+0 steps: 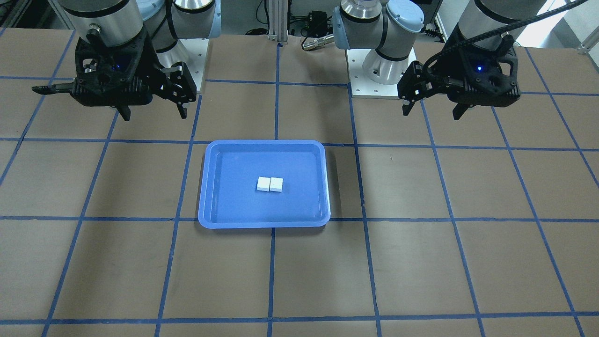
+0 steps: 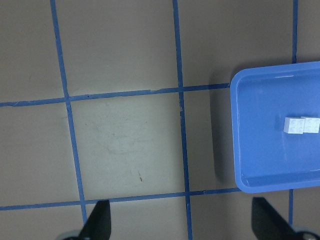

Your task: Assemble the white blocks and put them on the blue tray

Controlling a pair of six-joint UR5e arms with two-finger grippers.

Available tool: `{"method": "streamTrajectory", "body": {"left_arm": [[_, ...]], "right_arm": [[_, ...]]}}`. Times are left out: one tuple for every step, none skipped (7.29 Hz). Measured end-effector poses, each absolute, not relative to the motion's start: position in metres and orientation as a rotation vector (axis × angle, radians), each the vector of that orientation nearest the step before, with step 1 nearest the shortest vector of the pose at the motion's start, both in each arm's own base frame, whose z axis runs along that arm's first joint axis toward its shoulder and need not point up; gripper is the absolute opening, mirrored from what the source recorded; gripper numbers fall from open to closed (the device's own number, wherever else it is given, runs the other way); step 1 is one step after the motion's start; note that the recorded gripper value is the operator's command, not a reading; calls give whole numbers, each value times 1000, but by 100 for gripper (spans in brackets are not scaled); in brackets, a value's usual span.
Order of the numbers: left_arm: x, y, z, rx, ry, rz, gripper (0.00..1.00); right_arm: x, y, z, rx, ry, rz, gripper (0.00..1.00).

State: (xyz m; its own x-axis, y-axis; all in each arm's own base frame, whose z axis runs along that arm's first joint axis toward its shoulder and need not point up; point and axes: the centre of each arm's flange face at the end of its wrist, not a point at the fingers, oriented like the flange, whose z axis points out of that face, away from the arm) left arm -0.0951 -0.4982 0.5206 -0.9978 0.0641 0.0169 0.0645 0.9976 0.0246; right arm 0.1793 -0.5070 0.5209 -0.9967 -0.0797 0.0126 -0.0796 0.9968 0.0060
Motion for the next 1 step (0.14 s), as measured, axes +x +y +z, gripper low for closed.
{"method": "streamTrajectory", "body": {"left_arm": [[-95,-499,520,-100,-3123,-41,100]], "right_arm": [[179,-507,521,124,-3126,-8,100]]}}
